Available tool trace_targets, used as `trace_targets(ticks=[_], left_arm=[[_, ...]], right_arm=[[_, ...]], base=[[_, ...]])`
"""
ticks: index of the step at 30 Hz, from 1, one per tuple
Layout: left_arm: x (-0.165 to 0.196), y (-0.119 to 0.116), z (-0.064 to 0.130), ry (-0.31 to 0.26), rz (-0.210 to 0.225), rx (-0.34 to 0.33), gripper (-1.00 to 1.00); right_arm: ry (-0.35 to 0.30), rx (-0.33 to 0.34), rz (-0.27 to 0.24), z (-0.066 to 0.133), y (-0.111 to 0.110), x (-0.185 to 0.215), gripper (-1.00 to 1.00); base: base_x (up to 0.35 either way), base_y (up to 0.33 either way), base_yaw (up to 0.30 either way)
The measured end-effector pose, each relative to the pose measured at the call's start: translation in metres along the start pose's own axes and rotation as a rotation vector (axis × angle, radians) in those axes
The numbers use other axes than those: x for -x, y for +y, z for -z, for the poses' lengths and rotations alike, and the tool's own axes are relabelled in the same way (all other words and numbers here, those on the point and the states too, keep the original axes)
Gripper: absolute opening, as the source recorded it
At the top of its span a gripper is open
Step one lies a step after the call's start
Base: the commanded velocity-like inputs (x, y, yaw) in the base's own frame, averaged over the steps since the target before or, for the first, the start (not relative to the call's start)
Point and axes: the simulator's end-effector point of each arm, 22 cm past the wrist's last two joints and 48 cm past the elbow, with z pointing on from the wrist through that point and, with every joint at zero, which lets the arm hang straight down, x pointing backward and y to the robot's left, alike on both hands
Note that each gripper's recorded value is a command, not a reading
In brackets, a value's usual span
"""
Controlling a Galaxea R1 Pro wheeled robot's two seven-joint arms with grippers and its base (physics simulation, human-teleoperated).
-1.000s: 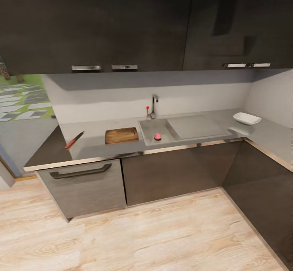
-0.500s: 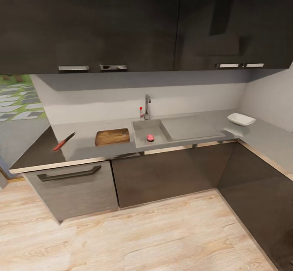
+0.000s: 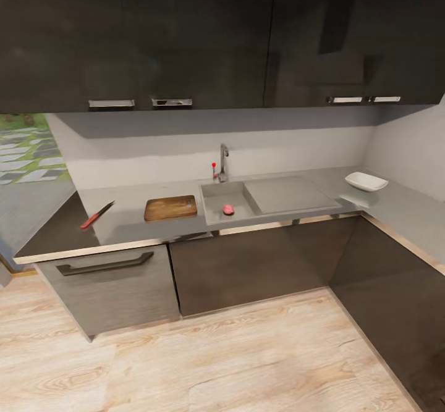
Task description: In the kitchen, take the Vidalia onion out of the sink, dice it on the chopping board with the paring knife, put the diced onion into the bowl on the countertop, then place both the paring knife and the chopping board into the sink.
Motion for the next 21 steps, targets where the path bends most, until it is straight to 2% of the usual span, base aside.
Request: trace_targets(ticks=[3, 4, 5, 10, 14, 16, 21], left_arm=[[0.046, -0.009, 0.015, 0.022, 0.007, -0.013, 1.0], [0.083, -0.016, 0.031, 0.004, 0.014, -0.025, 1.0], [0.108, -0.021, 0.041, -0.038, 0.019, -0.032, 1.0], [0.156, -0.037, 0.065, -0.124, 0.039, -0.055, 1.0], [0.185, -0.055, 0.088, -0.14, 0.047, -0.086, 1.0], [0.199, -0.068, 0.097, -0.144, 0.038, -0.109, 1.0], [0.265, -0.097, 0.116, -0.218, -0.003, -0.154, 1.0]], right_arm=[[0.008, 0.004, -0.002, 0.001, 0.002, -0.004, 1.0], [0.01, 0.005, -0.002, 0.001, 0.003, -0.005, 1.0], [0.01, 0.006, -0.002, 0.002, 0.003, -0.005, 1.0], [0.011, 0.007, -0.002, 0.002, 0.004, -0.005, 1.0], [0.013, 0.009, -0.003, 0.002, 0.005, -0.006, 1.0], [0.017, 0.011, -0.004, 0.003, 0.006, -0.007, 1.0], [0.021, 0.012, -0.005, 0.003, 0.007, -0.009, 1.0]], base=[[0.0, 0.0, 0.0], [0.0, 0.0, 0.0], [0.0, 0.0, 0.0], [0.0, 0.0, 0.0], [0.0, 0.0, 0.0], [0.0, 0.0, 0.0], [0.0, 0.0, 0.0]])
